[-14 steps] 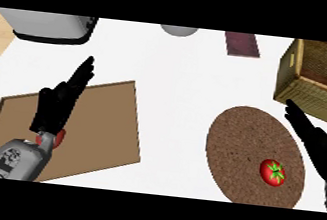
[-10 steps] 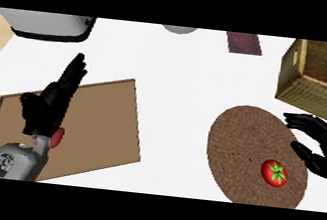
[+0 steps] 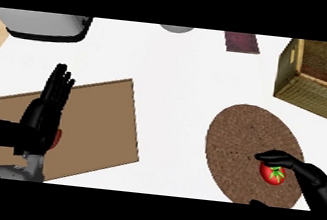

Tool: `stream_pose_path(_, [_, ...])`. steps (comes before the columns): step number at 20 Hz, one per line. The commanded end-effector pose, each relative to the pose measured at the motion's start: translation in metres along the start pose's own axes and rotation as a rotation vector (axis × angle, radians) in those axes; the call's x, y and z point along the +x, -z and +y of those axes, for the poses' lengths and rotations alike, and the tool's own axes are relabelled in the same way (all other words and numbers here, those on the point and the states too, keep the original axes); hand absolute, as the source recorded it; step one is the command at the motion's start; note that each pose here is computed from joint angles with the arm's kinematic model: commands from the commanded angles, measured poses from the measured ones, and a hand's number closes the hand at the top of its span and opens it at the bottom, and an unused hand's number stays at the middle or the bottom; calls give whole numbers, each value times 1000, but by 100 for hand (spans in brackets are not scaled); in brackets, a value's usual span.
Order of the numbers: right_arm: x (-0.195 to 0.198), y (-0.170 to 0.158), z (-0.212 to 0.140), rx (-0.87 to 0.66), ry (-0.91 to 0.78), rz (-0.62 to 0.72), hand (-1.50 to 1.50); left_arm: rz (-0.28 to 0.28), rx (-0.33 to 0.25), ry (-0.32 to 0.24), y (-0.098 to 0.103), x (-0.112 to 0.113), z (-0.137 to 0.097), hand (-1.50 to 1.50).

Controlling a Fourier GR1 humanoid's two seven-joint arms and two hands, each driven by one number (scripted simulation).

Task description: Pick the tomato from the placemat and place it in the basket

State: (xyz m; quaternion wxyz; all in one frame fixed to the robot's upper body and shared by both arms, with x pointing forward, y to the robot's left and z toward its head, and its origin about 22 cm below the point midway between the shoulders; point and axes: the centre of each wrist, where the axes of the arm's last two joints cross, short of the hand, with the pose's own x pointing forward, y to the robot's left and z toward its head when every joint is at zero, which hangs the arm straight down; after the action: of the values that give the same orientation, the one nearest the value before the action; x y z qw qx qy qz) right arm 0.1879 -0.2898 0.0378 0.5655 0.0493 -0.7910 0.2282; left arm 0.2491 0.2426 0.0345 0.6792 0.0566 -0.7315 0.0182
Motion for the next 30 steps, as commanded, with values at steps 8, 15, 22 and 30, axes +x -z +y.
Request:
stream_pose_path(8, [75, -34, -45, -346, -683, 311, -150, -10, 34, -15, -13, -4, 6, 0])
stream_pose_path(15, [147, -14, -68, -34, -919, 591, -150, -32, 5, -25, -7, 0, 0, 0])
stream_pose_path(22, [177, 4, -65, 119, -791, 656, -150, -40, -8, -23, -2, 3, -3, 0])
stream_pose_path(30, [155, 8, -34, 100, -882, 753, -150, -31, -20, -44, -7, -4, -15, 0])
